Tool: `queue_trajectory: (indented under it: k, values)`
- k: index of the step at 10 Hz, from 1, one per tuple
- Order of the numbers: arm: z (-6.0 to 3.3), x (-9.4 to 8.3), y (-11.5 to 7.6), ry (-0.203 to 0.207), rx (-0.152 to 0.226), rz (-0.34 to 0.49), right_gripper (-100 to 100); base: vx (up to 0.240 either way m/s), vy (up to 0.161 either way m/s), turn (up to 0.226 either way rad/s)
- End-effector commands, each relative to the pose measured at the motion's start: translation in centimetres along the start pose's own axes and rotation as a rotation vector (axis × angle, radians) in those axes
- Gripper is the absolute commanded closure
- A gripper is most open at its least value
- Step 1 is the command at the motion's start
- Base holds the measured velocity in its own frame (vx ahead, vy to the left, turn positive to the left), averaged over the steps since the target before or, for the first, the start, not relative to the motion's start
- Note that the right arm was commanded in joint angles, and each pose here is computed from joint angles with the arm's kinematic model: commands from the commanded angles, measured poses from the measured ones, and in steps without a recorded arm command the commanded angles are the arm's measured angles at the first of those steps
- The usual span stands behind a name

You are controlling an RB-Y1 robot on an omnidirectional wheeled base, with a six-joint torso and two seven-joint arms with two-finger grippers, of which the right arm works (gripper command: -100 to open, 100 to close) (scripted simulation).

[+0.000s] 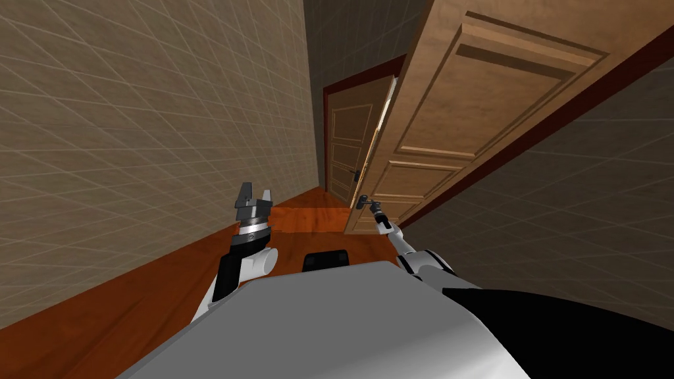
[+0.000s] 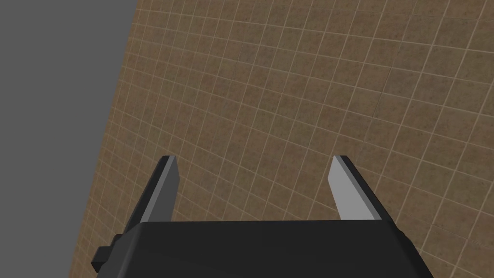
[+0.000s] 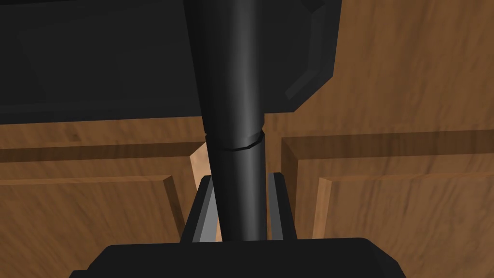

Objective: Pull the door open

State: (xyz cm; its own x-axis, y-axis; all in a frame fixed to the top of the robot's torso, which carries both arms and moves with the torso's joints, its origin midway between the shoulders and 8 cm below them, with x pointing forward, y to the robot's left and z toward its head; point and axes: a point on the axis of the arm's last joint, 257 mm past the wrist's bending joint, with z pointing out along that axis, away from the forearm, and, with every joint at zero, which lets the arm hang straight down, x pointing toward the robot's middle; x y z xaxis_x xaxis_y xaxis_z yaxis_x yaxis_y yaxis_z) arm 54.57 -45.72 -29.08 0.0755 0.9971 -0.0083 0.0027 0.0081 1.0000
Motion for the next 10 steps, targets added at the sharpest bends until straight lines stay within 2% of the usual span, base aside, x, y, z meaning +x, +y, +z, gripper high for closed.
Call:
queue_trajectory:
  k: [1,3,4,8,9,10]
  values:
    - [0.03,1.1,0.0,0.028,-0.002,0.002,100,-0.163,-0.096,0.055]
    - [-0.12,2.3,0.0,0.068,-0.004,0.004,100,-0.191,-0.088,0.067]
    - [-0.12,2.3,0.0,0.068,-0.004,0.004,100,-0.137,-0.054,0.023]
    - [-0.52,4.5,-0.1,0.137,-0.003,0.008,100,-0.158,-0.077,0.044]
    - [-0.35,3.6,0.2,0.119,-0.007,0.002,100,-0.085,-0.031,0.01]
    - [-0.8,4.4,0.1,0.15,-0.005,0.001,100,-0.094,-0.052,0.014]
